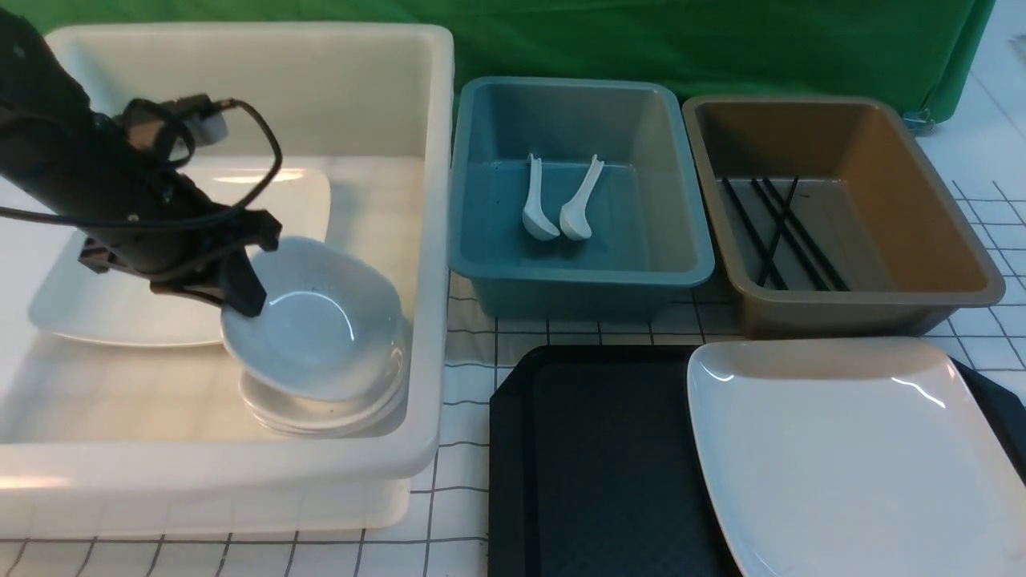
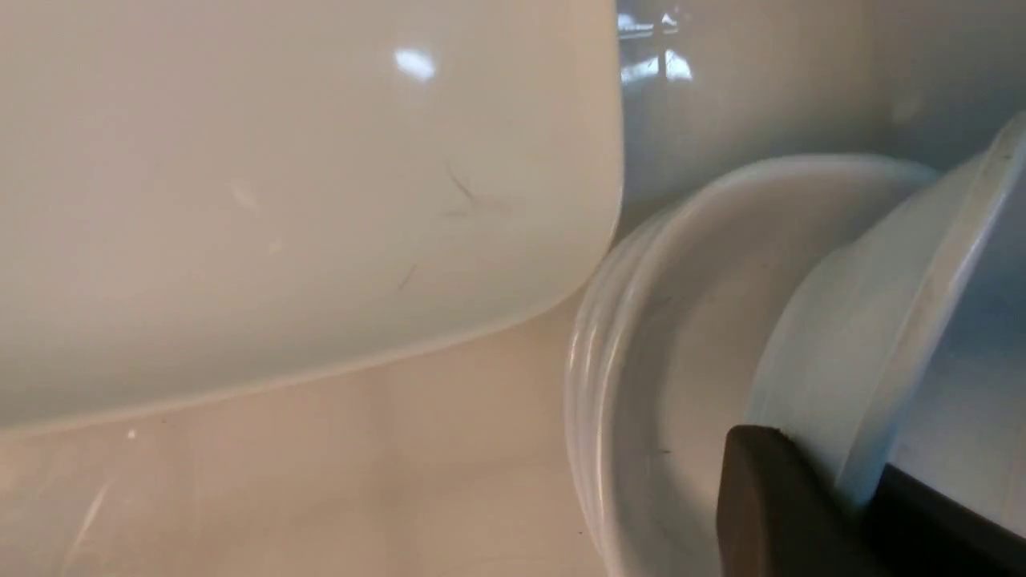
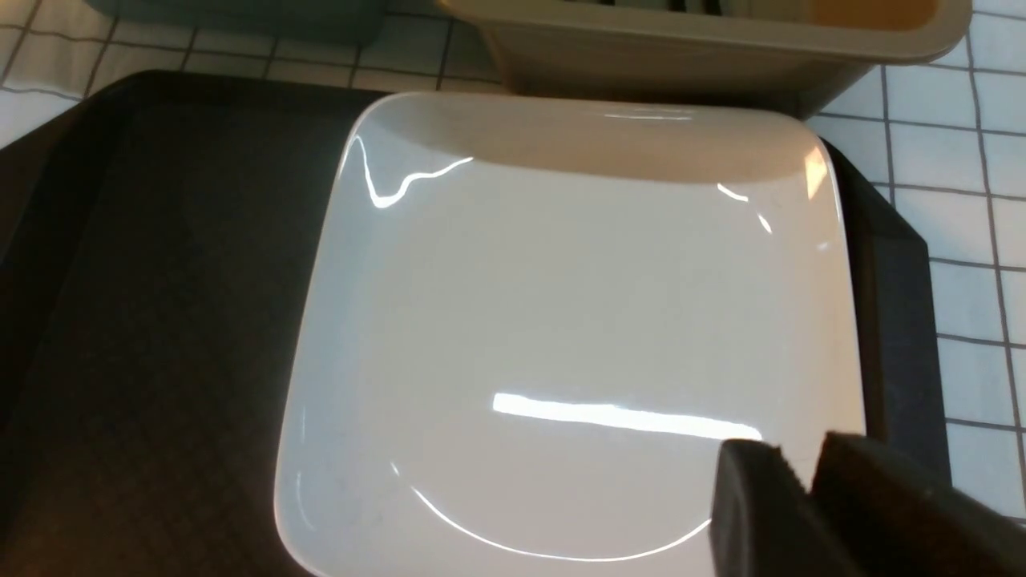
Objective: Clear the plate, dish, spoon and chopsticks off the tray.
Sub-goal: Use the left arm to put the small plate into the large storage box on the left, then use the left arm to grab a plate from the dinner plate
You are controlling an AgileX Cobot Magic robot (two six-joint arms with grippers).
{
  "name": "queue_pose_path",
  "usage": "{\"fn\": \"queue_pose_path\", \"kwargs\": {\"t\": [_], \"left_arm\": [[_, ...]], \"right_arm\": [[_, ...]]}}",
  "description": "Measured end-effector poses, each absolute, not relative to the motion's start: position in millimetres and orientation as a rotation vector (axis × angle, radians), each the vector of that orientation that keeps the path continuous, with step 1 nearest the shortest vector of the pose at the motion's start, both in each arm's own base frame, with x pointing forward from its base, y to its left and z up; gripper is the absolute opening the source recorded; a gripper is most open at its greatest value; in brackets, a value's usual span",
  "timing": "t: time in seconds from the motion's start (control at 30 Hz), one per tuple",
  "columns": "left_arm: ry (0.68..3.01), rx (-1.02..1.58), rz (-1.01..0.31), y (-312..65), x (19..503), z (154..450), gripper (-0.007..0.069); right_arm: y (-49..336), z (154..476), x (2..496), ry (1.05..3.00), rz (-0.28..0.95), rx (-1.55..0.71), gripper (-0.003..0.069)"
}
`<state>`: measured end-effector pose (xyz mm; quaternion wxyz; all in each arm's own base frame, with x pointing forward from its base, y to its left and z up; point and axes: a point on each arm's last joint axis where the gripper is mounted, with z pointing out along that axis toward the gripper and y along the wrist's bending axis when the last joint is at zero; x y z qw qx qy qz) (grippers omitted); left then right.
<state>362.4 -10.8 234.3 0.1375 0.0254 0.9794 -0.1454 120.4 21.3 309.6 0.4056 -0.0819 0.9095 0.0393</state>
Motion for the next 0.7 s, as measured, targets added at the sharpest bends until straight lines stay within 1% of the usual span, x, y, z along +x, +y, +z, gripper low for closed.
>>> {"fn": "queue_pose_path", "kwargs": {"t": [0.17,0.27,0.3,0.4,0.43,0.53,0.57,0.6,0.63,0.67,0.7], "left_arm": [[2.902,0.078,-0.447,-11,368,212,0.0015],[2.913,0.081,-0.453,-11,369,207,0.0025],[2.915,0.083,-0.454,-12,369,206,0.0033],[2.925,0.091,-0.450,-11,369,203,0.0087],[2.925,0.092,-0.449,-11,369,203,0.0092],[2.940,0.100,-0.455,-11,368,203,0.0194],[2.945,0.102,-0.459,-11,367,203,0.0245],[2.947,0.104,-0.458,-11,367,203,0.0253],[2.956,0.116,-0.452,-11,367,204,0.0312],[2.960,0.119,-0.453,-11,367,204,0.0320],[2.967,0.137,-0.440,-10,368,208,0.0376]], "right_arm": [[21,310,120,2.294,0.099,-0.206,0.0129],[21,310,120,2.294,0.099,-0.206,0.0133],[21,310,120,2.294,0.099,-0.206,0.0134],[21,310,120,2.294,0.099,-0.206,0.0135],[21,310,120,2.294,0.099,-0.206,0.0135],[21,310,120,2.294,0.099,-0.206,0.0137],[21,310,120,2.294,0.099,-0.206,0.0139],[21,310,120,2.294,0.099,-0.206,0.0139],[21,310,120,2.294,0.099,-0.206,0.0142],[21,310,120,2.294,0.099,-0.206,0.0142],[21,310,120,2.294,0.099,-0.206,0.0144]]}}
